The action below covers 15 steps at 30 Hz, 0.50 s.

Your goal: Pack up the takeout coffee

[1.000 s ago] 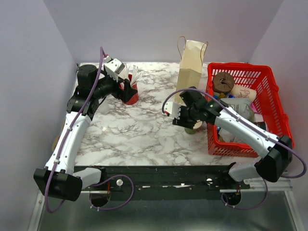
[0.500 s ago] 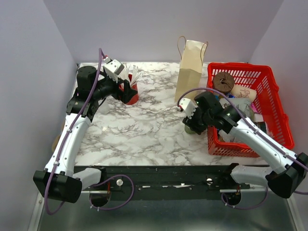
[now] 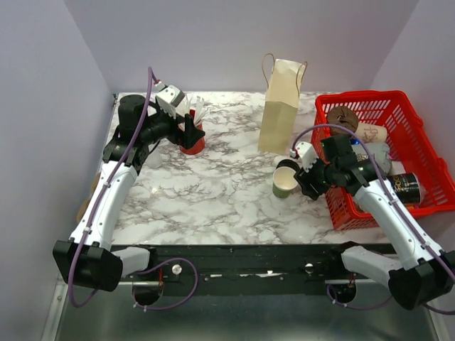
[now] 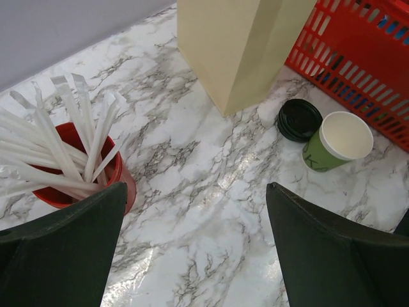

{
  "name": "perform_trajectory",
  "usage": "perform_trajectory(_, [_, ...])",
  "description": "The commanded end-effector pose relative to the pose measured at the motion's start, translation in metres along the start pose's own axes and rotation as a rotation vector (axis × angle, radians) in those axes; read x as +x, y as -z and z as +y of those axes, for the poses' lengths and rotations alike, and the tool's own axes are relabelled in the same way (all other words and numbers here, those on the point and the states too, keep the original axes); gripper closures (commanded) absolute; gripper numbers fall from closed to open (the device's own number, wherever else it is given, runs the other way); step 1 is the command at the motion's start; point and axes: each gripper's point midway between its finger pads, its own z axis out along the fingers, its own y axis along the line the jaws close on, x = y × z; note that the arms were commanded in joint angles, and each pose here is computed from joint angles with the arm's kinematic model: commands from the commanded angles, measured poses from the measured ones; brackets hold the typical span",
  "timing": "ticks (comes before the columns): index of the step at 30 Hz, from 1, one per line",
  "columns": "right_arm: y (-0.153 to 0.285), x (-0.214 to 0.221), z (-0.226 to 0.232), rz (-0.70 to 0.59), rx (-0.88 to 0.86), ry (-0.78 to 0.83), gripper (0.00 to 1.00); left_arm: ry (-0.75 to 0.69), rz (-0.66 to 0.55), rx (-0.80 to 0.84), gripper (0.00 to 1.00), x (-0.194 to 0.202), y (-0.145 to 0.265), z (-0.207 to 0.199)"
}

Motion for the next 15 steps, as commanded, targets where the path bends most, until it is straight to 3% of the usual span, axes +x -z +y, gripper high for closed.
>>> perform_trajectory(1, [-0.014, -0.022, 0.007, -0.050, -0.123, 0.189, 0.36, 0.026, -0.015, 0.041, 0.04, -0.003, -0.004, -0.006])
perform_trajectory(6, [-0.030, -0.042, 0.010, -0.085, -0.144, 0.367, 0.35, 0.015, -0.006, 0.041, 0.03, 0.000, -0.003, -0.007])
perform_trajectory(15, [-0.069, -0.032, 0.022, -0.045, -0.207, 0.577, 0.34, -0.032, 0.007, 0.018, 0.03, 0.002, 0.004, -0.005])
